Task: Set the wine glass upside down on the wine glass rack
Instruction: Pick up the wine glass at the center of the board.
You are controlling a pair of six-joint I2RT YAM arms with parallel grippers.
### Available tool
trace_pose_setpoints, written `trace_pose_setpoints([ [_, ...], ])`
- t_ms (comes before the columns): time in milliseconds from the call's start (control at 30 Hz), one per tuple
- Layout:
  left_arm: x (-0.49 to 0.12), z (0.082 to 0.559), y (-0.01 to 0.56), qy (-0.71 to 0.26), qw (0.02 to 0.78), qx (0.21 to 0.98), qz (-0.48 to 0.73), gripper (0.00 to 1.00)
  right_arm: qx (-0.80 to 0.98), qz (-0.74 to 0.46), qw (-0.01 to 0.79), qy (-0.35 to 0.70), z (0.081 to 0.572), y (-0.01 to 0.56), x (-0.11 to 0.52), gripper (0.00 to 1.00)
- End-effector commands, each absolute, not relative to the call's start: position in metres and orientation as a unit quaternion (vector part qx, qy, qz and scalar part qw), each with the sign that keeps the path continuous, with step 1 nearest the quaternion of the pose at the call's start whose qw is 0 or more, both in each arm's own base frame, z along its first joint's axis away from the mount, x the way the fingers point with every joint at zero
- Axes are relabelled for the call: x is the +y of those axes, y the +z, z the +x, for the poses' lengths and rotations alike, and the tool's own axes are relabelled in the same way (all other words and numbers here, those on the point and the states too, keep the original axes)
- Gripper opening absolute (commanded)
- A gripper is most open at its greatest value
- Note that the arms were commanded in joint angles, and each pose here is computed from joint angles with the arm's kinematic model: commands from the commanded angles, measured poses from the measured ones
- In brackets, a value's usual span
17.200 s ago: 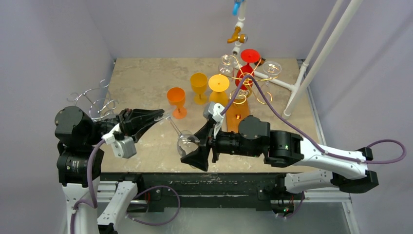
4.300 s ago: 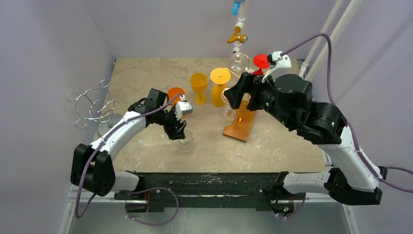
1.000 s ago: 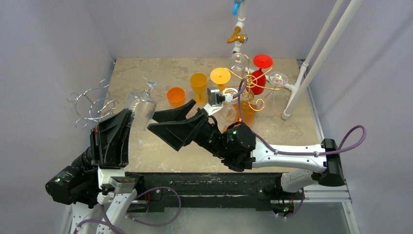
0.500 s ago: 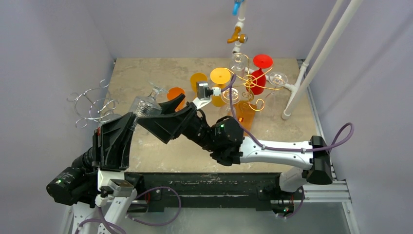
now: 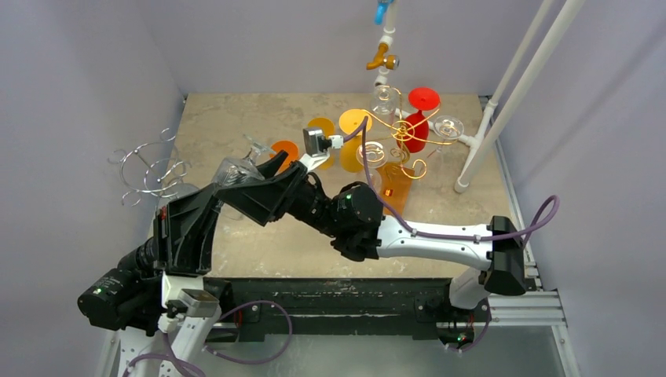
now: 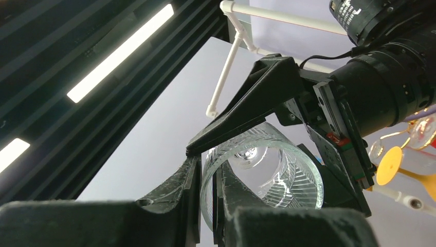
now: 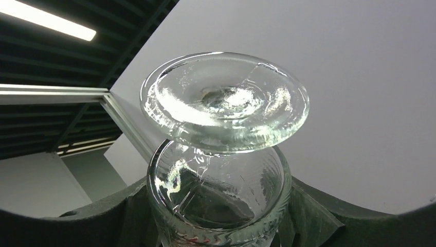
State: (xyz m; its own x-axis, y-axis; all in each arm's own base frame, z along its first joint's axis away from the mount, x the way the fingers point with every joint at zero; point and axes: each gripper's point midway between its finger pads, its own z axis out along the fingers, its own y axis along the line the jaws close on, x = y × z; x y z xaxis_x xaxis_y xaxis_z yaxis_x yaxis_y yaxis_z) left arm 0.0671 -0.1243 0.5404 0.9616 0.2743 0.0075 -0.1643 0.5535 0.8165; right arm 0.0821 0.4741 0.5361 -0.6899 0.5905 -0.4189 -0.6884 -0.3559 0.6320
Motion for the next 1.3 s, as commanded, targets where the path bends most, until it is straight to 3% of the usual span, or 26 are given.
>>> trace_pose_setpoints([
  [0, -0.126, 0.077, 0.531, 0.149, 0.858, 0.076, 0.485, 0.10, 0.371, -0.058, 0.393, 0.839, 0.074, 0.567, 0.427, 0.52],
  [100, -0.137, 0.091, 0.498, 0.128, 0.810, 0.123, 0.559, 0.62, 0.419, -0.066, 0.427, 0.798, 0.087, 0.555, 0.414, 0.44],
  [200, -0.147, 0.089, 0.464, 0.110, 0.753, 0.132, 0.636, 0.91, 0.484, -0.094, 0.467, 0.734, 0.101, 0.538, 0.400, 0.40],
  [233, -0.148, 0.089, 0.453, 0.099, 0.737, 0.142, 0.653, 0.95, 0.511, -0.105, 0.474, 0.709, 0.106, 0.529, 0.396, 0.39],
  [567, -0.154, 0.081, 0.432, -0.036, 0.678, 0.251, 0.690, 1.00, 0.662, -0.285, 0.476, 0.504, 0.112, 0.439, 0.346, 0.31],
  [633, -0.156, 0.086, 0.448, -0.043, 0.696, 0.253, 0.671, 0.99, 0.668, -0.331, 0.451, 0.492, 0.101, 0.425, 0.346, 0.32],
  [800, -0.161, 0.106, 0.495, -0.067, 0.760, 0.245, 0.598, 0.86, 0.687, -0.399, 0.387, 0.468, 0.087, 0.392, 0.354, 0.32],
  [933, -0.168, 0.113, 0.500, -0.105, 0.741, 0.260, 0.611, 0.79, 0.677, -0.414, 0.379, 0.476, 0.083, 0.393, 0.363, 0.31],
  [1067, -0.174, 0.102, 0.474, -0.168, 0.694, 0.283, 0.640, 0.82, 0.666, -0.412, 0.385, 0.488, 0.085, 0.403, 0.373, 0.31],
  [1267, -0.168, 0.093, 0.444, -0.170, 0.652, 0.305, 0.673, 0.90, 0.657, -0.413, 0.392, 0.495, 0.088, 0.414, 0.385, 0.29],
])
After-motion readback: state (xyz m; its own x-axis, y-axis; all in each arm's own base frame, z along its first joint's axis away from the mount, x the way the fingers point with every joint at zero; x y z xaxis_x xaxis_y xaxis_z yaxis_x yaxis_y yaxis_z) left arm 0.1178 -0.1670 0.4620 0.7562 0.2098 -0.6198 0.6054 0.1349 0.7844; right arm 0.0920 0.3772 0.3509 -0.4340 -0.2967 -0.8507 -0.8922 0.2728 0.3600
